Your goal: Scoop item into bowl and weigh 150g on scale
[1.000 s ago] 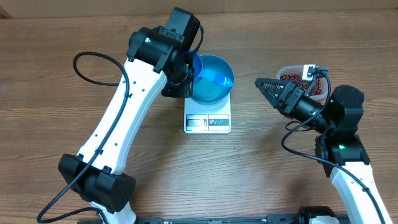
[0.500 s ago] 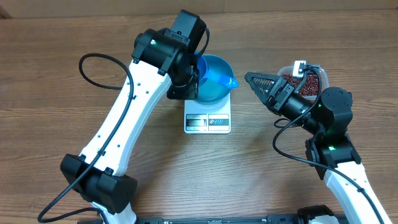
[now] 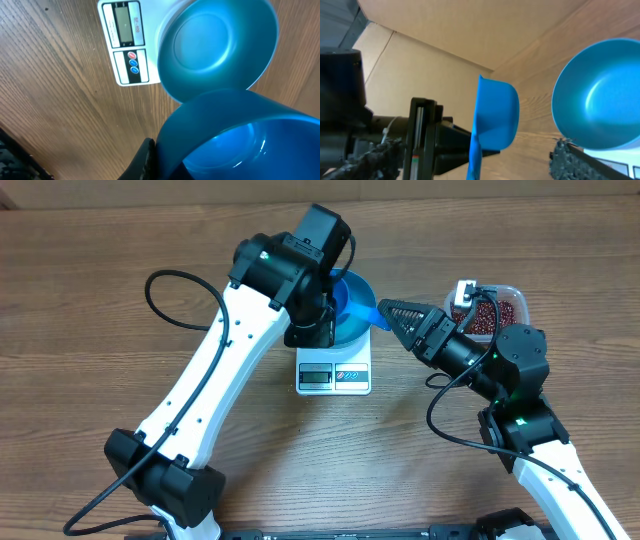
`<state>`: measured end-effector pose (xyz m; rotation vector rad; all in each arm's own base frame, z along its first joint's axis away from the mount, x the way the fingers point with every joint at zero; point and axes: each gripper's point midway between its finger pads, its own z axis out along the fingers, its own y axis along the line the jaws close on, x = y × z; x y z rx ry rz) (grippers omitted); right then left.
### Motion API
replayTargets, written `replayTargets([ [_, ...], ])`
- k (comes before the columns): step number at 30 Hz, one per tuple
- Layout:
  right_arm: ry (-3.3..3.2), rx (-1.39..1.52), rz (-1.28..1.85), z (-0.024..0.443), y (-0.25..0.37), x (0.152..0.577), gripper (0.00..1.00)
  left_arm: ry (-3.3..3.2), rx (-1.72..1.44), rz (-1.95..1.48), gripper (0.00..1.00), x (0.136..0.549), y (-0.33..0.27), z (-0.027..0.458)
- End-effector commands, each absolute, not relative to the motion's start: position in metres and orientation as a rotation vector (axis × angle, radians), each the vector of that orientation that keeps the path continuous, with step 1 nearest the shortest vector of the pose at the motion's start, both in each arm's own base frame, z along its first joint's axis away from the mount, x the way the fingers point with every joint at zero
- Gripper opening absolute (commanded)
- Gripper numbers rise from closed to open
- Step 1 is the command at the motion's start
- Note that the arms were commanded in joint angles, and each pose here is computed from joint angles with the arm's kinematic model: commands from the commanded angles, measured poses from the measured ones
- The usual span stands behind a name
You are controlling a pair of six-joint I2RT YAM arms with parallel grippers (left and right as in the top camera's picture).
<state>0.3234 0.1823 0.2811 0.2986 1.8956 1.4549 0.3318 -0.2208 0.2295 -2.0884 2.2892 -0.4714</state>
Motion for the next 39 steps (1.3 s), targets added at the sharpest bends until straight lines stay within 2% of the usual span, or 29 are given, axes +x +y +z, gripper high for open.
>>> replayTargets([
  [1, 1.849, 0.309, 1.431, 0.295, 0.182, 0.329, 0.91, 2.242, -2.099, -0.508, 0.05, 0.331, -0.223, 0.24],
  [13, 1.85, 0.308, 1.43, 0.295, 0.184, 0.328, 0.63, 2.254, -2.055, -0.584, 0.04, 0.336, -0.238, 0.244],
  [16, 1.855, 0.31, 1.43, 0.293, 0.185, 0.329, 0.5, 2.264, -2.042, -0.594, 0.05, 0.337, -0.244, 0.242],
  [24, 1.885, 0.326, 1.427, 0.282, 0.187, 0.334, 0.45, 2.303, -2.045, -0.573, 0.05, 0.337, -0.255, 0.229],
  [33, 1.877, 0.339, 1.409, 0.282, 0.185, 0.337, 0.45, 2.304, -2.045, -0.57, 0.05, 0.337, -0.255, 0.229],
  [39, 1.85, 0.324, 1.418, 0.288, 0.185, 0.338, 0.38, 2.296, -2.039, -0.598, 0.04, 0.341, -0.257, 0.231],
])
